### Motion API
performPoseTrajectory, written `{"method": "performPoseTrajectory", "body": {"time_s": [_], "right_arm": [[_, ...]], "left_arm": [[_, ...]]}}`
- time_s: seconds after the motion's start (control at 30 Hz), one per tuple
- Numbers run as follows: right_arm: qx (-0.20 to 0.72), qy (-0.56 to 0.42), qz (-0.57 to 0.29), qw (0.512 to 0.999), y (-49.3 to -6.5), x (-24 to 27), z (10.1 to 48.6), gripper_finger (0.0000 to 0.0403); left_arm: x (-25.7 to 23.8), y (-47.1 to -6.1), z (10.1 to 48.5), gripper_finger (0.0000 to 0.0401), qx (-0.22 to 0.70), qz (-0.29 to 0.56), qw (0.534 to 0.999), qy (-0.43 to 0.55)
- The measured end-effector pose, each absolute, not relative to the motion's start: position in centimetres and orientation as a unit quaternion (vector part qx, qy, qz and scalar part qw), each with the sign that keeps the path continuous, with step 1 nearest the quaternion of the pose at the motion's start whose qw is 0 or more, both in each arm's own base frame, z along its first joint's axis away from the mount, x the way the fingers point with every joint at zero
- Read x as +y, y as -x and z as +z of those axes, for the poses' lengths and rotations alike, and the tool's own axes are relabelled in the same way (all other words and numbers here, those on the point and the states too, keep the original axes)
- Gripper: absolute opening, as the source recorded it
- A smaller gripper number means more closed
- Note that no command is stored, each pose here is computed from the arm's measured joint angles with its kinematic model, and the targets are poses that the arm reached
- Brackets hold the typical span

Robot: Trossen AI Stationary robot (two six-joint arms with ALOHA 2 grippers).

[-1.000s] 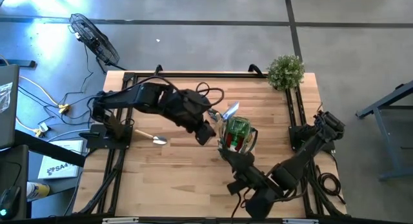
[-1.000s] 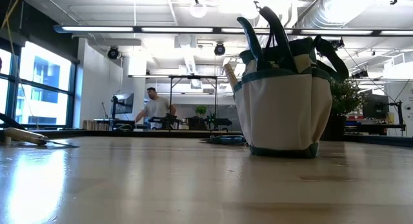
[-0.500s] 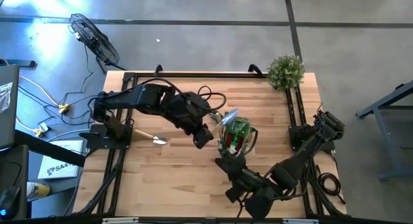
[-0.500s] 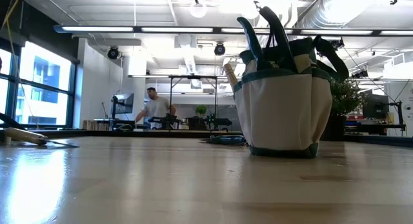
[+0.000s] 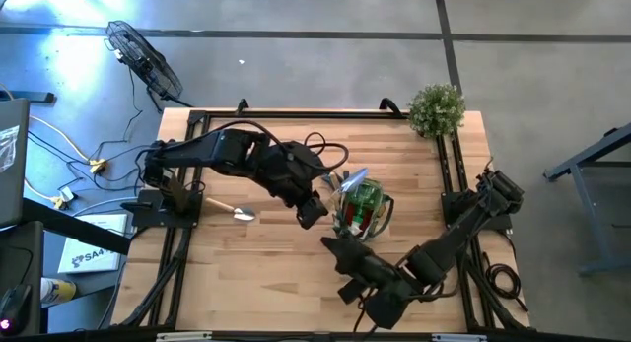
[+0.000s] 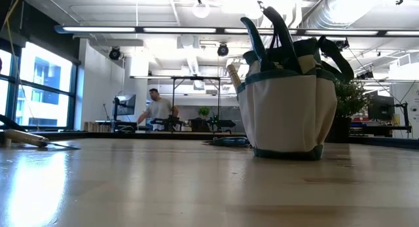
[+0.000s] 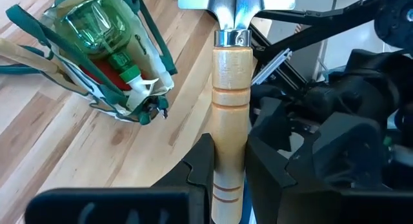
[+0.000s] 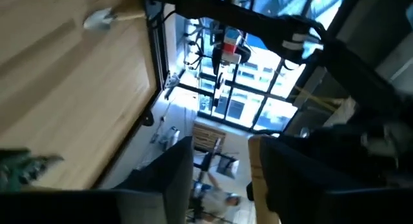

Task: Pick & Place Garden tools in Gardening bag
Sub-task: Put the bottom brown trowel into the gardening bag

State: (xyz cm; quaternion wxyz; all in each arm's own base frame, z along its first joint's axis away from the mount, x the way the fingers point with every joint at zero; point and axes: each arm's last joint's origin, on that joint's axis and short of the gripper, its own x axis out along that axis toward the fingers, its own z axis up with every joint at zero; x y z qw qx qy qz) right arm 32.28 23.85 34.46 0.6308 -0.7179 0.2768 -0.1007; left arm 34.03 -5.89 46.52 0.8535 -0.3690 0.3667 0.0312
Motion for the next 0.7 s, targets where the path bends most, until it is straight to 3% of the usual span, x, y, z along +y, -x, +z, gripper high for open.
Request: {"method": "performPoseTrajectory", "body": {"time_s": [0.13,0.33,0.7], "right_arm": [[0.284,0.744,-0.084,0.599,-32.7,23.3,34.5,0.018],[0.291,0.76,-0.081,0.576,-33.3,22.6,34.6,0.0157],[0.271,0.753,-0.092,0.592,-34.0,22.5,35.3,0.0116]], "left_arm": [[-5.9,-34.0,46.5,0.0053,0.367,0.031,0.853,0.369],[-5.9,-34.0,46.5,0.0053,0.369,0.028,0.852,0.37],[-6.0,-34.0,46.5,0.0053,0.373,0.019,0.854,0.361]]}}
